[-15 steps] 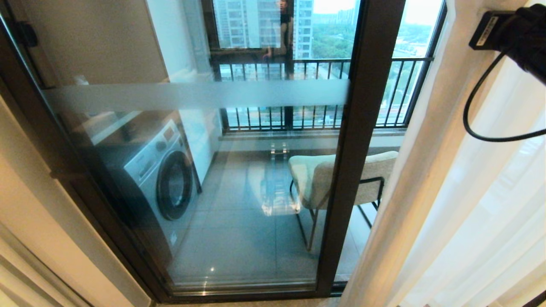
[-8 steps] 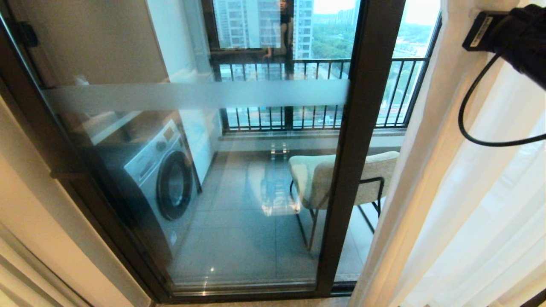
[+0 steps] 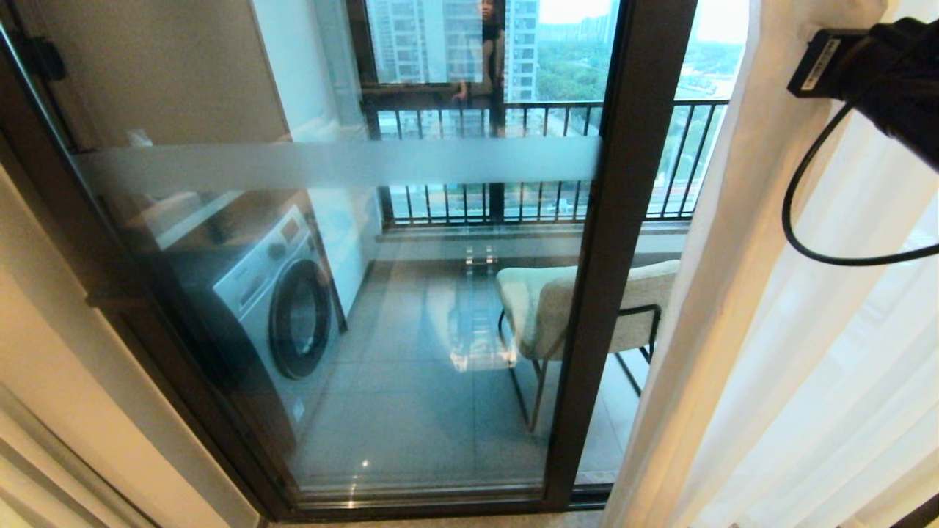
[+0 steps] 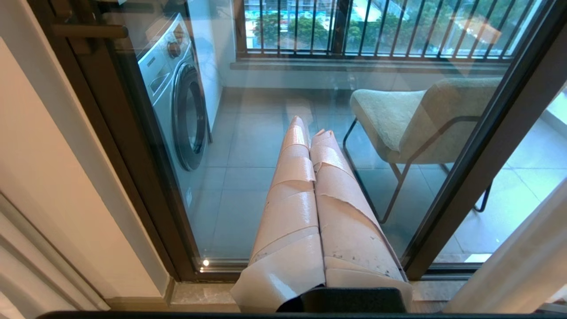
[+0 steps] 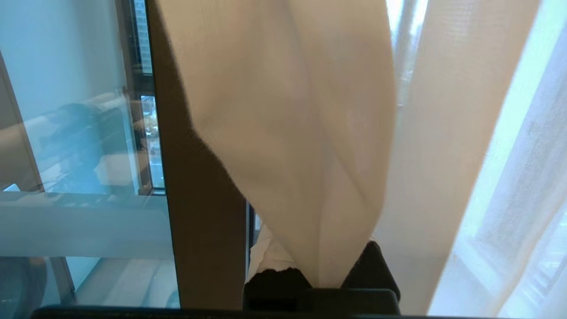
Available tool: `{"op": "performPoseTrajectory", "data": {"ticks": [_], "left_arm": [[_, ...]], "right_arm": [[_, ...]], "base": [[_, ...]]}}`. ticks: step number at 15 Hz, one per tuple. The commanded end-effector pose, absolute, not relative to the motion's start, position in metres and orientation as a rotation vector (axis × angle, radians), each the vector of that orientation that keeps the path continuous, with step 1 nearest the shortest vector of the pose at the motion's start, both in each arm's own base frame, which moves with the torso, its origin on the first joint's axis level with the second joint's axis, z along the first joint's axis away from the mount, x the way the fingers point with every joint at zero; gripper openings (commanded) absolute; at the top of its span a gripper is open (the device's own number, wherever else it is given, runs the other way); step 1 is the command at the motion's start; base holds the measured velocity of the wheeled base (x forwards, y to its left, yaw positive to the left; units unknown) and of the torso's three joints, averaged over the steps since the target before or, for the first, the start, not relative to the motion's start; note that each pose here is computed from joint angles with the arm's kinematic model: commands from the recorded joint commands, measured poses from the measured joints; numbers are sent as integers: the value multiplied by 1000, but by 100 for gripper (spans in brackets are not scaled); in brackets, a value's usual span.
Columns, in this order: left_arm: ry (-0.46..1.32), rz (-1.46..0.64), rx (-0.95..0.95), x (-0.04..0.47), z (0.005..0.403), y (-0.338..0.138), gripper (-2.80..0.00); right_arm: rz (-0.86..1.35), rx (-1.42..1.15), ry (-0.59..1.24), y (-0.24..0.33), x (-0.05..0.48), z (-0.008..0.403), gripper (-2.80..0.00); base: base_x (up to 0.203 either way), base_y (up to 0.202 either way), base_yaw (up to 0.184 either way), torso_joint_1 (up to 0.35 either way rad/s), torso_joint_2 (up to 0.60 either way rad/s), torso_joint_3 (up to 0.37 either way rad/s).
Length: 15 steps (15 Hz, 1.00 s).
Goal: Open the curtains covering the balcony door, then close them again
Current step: Pull the inner curtains open on both sides
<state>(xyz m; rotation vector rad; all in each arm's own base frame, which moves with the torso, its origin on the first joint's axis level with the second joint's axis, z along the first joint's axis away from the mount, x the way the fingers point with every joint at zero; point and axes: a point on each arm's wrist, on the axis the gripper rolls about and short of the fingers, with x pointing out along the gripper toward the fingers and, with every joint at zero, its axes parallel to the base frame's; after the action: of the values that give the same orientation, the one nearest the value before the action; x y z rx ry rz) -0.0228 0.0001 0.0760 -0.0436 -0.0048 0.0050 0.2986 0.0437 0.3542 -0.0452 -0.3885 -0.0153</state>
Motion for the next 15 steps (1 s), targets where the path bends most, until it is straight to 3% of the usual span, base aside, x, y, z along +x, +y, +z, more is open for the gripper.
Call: {"op": "performPoseTrajectory", "data": {"ticks": [1,6,15], "left_arm": [[-5,6,-44,-23,76,0,-280],[-6,4,-44,-23,76,0,-280],[-6,4,-44,-23,76,0,-280]], "right_arm": [[-14,-46,-391,45,298,354,-280],[-13,-47,-386,45,299,353,-280],[-15,-46,-388,45,300,352,-280]], "base": [[0,0,0,0,0,0],[-1,-18,0,0,0,0],[0,-185,3,4,4,1]]}}
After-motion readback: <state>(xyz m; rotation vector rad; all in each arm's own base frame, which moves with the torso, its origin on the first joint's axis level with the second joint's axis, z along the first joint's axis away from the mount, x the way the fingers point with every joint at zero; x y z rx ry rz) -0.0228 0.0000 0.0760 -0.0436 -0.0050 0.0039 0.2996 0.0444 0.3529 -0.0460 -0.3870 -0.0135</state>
